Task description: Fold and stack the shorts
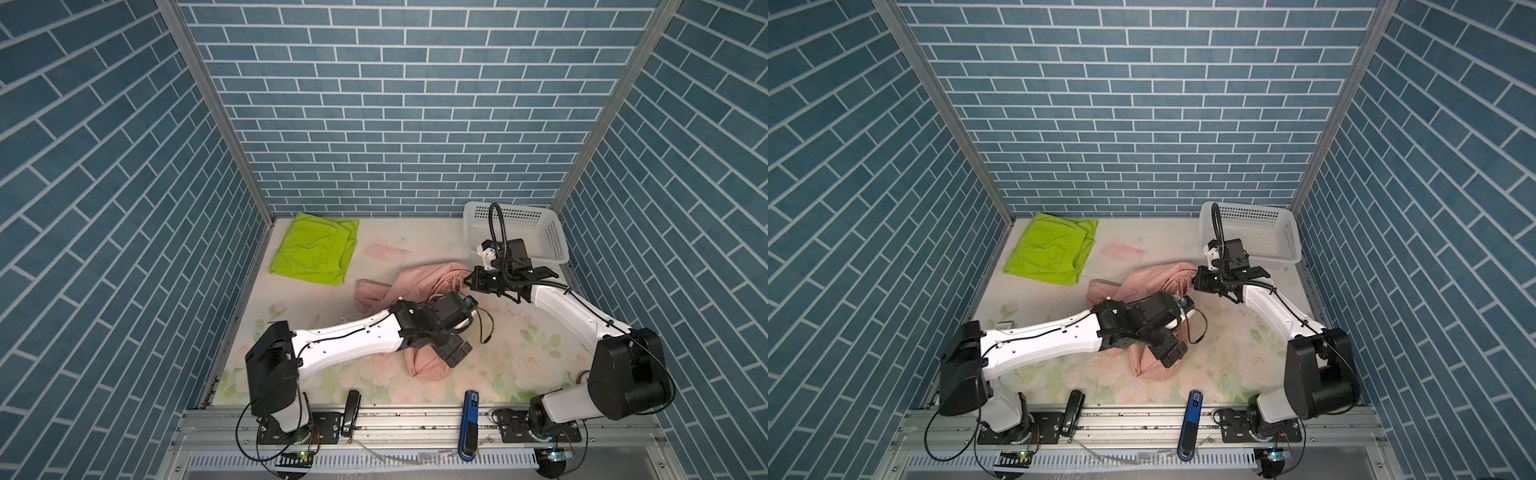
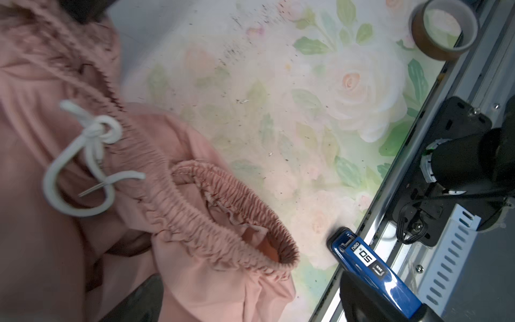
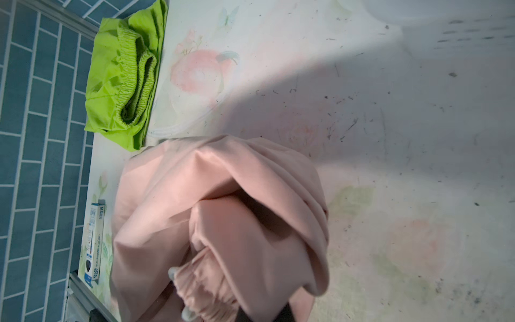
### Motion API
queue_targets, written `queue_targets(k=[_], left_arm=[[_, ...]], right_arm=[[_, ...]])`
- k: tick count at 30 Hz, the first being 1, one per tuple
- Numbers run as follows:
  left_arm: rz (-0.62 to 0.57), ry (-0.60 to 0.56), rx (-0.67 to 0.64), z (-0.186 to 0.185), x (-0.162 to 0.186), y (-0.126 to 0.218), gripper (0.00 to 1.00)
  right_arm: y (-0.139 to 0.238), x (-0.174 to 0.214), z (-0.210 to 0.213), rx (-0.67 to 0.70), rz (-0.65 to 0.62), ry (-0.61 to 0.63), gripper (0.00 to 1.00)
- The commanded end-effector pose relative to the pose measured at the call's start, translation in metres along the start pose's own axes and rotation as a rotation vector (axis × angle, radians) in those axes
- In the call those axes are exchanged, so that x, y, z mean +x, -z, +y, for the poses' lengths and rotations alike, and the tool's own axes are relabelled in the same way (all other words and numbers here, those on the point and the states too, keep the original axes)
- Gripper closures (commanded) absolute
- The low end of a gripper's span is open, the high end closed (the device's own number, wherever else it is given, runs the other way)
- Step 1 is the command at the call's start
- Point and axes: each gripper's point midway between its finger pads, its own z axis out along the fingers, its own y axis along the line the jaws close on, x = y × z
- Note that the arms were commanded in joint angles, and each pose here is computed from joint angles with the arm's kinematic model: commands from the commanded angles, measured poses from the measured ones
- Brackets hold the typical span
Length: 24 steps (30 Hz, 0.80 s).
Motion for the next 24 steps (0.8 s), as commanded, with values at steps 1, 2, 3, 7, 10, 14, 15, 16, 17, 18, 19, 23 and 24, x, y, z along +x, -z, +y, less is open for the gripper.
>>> queue_targets(k=[1, 2, 3, 7, 10, 14, 15, 16, 17, 18, 19, 23, 24], left_arm=[[0.097, -0.049, -0.065, -0.006, 0.023, -0.014, 0.0], [0.109, -0.046, -0.072, -0.007, 0.027, -0.018, 0.0], [0.119, -0.042, -0.084, -0.007, 0.03, -0.021, 0.0], [0.16, -0.045, -0.148, -0.004, 0.038, -0.028, 0.0], [0.174, -0.065, -0.171, -0.01, 0.042, -0.039, 0.0], [0.189, -0.095, -0.192, -0.019, 0.046, -0.057, 0.03], [0.195, -0.09, -0.211, -0.016, 0.047, -0.061, 0.07], [0.203, -0.086, -0.219, -0.015, 0.049, -0.064, 0.13], [0.211, -0.09, -0.224, -0.014, 0.05, -0.067, 0.21], [0.22, -0.095, -0.237, -0.012, 0.052, -0.068, 0.32], [0.228, -0.092, -0.252, -0.01, 0.055, -0.069, 0.41], [0.218, -0.091, -0.319, 0.004, 0.055, -0.066, 0.74], [0.215, -0.088, -0.339, 0.008, 0.053, -0.063, 0.82]], right_arm=[[0.01, -0.015, 0.005, -0.065, -0.068, -0.019, 1.0], [0.009, -0.015, 0.003, -0.071, -0.067, -0.025, 1.0], [0.01, -0.015, 0.002, -0.075, -0.069, -0.027, 1.0], [0.012, -0.017, 0.001, -0.088, -0.08, -0.029, 1.0], [0.015, -0.02, 0.004, -0.104, -0.098, -0.028, 1.0], [0.017, -0.021, 0.007, -0.116, -0.104, -0.026, 1.0], [0.018, -0.022, 0.009, -0.121, -0.103, -0.027, 1.0], [0.018, -0.021, 0.009, -0.122, -0.102, -0.028, 1.0], [0.019, -0.021, 0.009, -0.122, -0.103, -0.029, 1.0], [0.02, -0.021, 0.009, -0.12, -0.103, -0.03, 1.0], [0.021, -0.021, 0.009, -0.118, -0.105, -0.029, 1.0], [0.026, -0.022, 0.008, -0.11, -0.114, -0.025, 1.0], [0.027, -0.022, 0.009, -0.108, -0.112, -0.021, 1.0]])
